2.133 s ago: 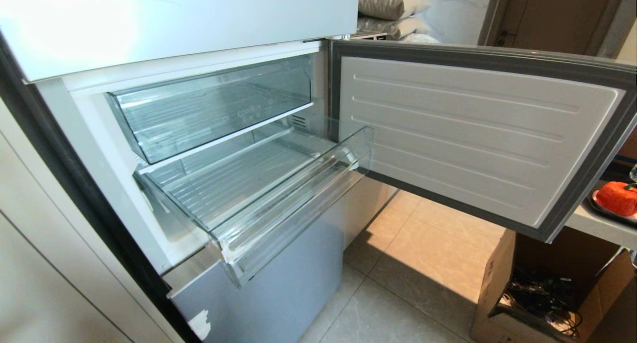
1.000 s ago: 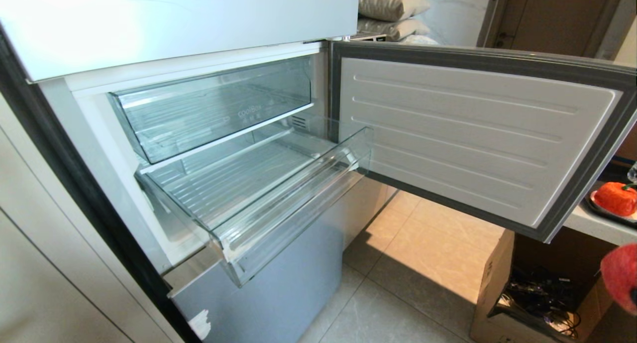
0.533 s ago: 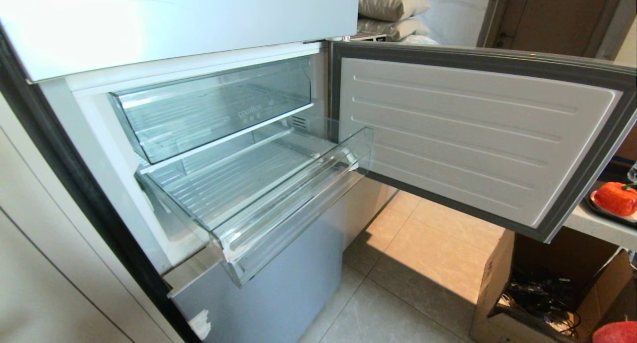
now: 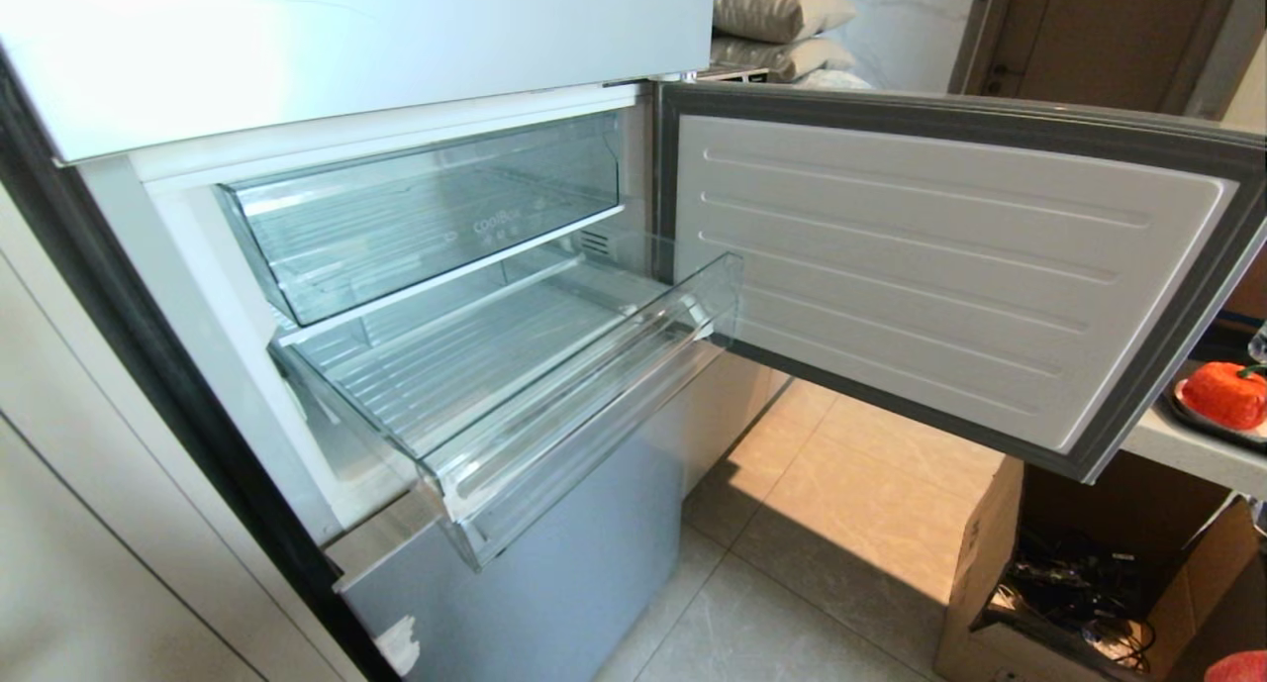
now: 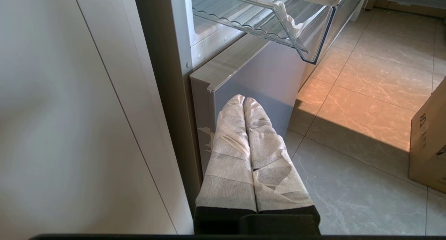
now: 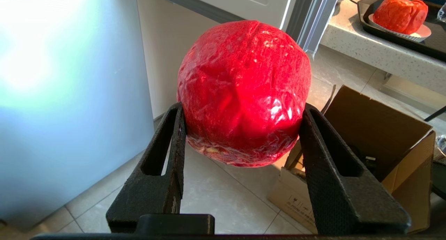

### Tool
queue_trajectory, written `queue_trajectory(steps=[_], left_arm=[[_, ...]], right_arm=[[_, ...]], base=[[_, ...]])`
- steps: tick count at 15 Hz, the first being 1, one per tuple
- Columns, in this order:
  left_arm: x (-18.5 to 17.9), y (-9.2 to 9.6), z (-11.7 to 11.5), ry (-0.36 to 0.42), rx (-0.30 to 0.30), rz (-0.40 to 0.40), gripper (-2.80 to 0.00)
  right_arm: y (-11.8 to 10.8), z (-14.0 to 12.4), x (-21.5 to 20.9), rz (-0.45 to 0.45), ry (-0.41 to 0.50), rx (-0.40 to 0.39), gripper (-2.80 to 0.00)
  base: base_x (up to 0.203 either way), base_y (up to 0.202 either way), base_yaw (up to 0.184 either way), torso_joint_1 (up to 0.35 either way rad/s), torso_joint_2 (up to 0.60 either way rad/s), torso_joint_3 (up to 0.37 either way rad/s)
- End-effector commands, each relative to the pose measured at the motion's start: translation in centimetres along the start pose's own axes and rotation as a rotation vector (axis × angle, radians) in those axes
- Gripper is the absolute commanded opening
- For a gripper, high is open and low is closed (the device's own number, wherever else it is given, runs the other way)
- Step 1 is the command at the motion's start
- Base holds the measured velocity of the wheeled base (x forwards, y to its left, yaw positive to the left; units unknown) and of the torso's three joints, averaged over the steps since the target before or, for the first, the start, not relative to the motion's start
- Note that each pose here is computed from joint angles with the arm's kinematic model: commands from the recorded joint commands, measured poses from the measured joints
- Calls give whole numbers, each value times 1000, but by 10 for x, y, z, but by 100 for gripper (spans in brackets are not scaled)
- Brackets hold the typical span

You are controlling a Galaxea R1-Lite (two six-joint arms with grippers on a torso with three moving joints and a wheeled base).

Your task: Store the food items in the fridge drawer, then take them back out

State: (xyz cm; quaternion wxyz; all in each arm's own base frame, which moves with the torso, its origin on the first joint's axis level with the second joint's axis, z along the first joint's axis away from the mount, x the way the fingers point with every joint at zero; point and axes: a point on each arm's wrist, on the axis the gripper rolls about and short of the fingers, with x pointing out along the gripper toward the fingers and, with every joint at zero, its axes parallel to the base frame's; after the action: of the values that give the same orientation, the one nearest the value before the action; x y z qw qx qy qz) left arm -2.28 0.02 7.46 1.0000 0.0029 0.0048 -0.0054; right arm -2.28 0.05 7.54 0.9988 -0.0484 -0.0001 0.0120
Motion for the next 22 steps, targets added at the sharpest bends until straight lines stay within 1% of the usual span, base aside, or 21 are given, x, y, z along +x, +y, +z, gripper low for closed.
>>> queue_trajectory(steps=[1,22], left_arm=[[0,0,0,0,0,0,-280],[0,0,0,0,0,0,-280]], right_arm=[[0,0,0,3,5,-1,-280],[0,0,0,0,5,0,-280]], base=[[0,0,0,0,0,0],[0,0,0,0,0,0]])
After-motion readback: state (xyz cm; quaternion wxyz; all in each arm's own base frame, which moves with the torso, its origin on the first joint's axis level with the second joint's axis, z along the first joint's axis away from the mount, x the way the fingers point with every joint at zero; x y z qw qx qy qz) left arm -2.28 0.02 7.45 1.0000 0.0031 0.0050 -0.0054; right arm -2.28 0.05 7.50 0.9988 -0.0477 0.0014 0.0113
